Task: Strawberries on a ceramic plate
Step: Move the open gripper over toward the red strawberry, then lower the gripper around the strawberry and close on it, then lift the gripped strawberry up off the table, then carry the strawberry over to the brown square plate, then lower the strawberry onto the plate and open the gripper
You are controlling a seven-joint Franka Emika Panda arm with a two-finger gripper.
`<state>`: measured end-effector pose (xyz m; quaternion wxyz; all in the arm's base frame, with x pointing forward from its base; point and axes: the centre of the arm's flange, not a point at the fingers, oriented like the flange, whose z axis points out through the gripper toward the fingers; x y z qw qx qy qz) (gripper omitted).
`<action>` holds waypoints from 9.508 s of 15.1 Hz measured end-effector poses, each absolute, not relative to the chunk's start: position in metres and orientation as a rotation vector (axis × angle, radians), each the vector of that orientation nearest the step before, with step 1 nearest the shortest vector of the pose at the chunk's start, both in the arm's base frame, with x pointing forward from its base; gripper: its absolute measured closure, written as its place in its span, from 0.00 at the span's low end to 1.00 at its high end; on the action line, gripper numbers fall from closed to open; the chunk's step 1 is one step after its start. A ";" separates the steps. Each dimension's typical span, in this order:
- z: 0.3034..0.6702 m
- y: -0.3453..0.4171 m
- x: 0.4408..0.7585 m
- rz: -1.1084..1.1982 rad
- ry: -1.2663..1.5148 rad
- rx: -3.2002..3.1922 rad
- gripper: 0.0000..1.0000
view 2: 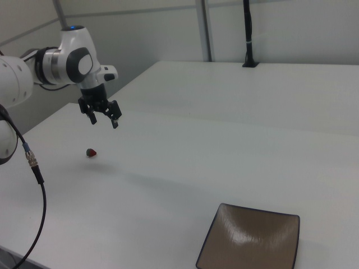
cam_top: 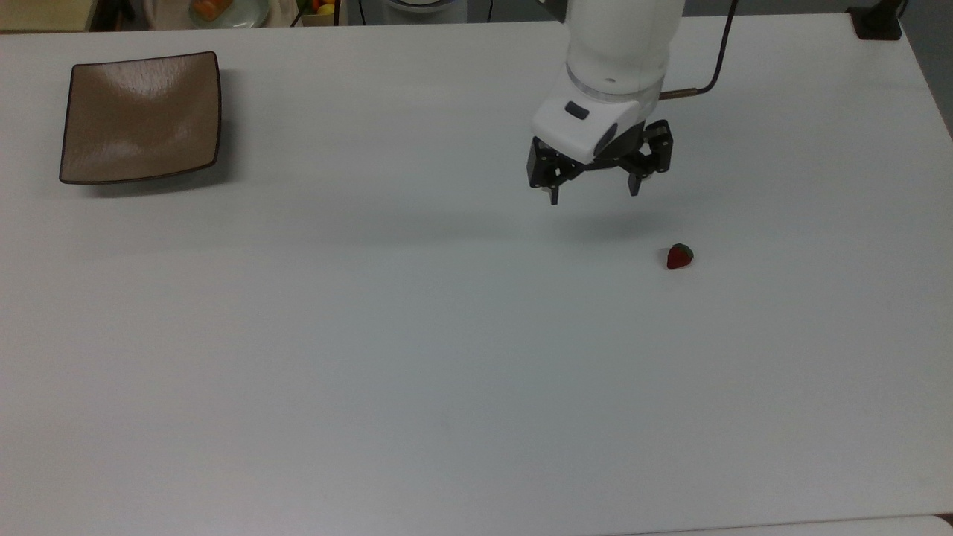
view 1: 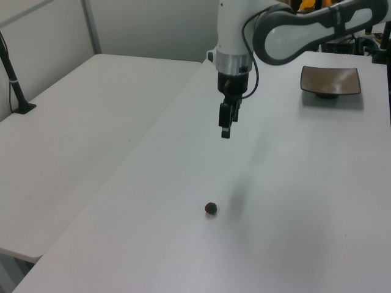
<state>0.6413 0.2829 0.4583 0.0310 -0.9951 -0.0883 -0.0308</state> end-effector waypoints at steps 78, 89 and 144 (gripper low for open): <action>0.318 0.413 0.615 -0.255 -0.770 -3.003 0.69; 0.402 0.317 0.663 -0.420 -0.592 -3.015 0.69; 0.365 -0.307 0.524 0.289 -0.380 -3.159 0.69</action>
